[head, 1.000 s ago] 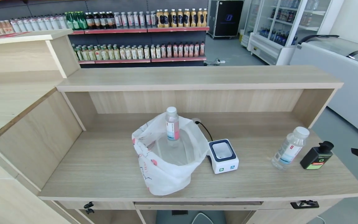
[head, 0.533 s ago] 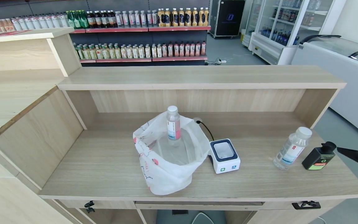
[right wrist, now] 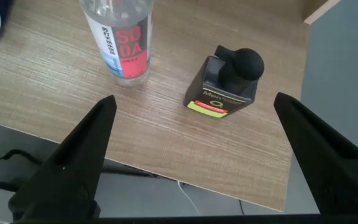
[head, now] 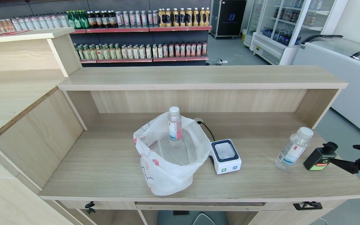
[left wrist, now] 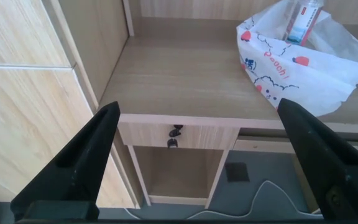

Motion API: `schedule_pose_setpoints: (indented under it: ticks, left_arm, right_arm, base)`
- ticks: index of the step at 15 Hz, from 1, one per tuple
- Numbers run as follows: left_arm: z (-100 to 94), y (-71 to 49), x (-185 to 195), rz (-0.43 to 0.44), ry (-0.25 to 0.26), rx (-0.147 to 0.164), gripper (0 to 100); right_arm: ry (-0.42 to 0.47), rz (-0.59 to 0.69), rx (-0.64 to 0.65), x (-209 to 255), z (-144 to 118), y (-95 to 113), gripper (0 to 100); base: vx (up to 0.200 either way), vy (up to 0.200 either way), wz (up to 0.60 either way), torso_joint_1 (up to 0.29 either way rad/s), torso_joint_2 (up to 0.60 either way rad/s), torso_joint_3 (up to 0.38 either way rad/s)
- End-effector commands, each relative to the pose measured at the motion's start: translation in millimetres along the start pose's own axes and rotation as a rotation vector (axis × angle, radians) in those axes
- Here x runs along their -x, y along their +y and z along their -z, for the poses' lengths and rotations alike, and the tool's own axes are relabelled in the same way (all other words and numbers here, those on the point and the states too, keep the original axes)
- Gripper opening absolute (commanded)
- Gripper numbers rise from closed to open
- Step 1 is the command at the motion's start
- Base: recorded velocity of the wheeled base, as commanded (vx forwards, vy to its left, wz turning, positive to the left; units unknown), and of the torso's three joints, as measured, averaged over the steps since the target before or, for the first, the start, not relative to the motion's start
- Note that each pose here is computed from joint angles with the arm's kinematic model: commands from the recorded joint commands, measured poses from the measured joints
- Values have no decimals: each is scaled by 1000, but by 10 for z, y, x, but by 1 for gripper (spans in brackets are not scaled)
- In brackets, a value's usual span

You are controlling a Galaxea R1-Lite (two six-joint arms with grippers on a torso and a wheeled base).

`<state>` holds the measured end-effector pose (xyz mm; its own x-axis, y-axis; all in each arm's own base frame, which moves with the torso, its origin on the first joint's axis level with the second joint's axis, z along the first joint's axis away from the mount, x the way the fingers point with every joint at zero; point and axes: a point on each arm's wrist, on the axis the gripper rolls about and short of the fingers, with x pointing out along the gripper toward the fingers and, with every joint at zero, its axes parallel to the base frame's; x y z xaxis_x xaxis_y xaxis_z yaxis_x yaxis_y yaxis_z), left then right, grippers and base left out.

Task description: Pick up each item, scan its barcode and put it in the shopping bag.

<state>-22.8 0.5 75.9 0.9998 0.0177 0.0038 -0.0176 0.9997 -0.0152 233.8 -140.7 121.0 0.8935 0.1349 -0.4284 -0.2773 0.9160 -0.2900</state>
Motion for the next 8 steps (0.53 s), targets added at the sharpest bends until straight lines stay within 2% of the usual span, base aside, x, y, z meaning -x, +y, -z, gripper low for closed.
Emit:
schedule_pose_setpoints:
  ticks: [1,8]
  left_arm:
    - [0,0,0,-1,-1,0,100]
    - [0,0,0,-1,-1,0,100]
  right_arm:
    - [15,-48,-7,-180,142,-6,100]
    - [-40,-132,66,-662,204,121,100]
  base:
    - [0,0,0,0,0,0]
    - [0,0,0,0,0,0]
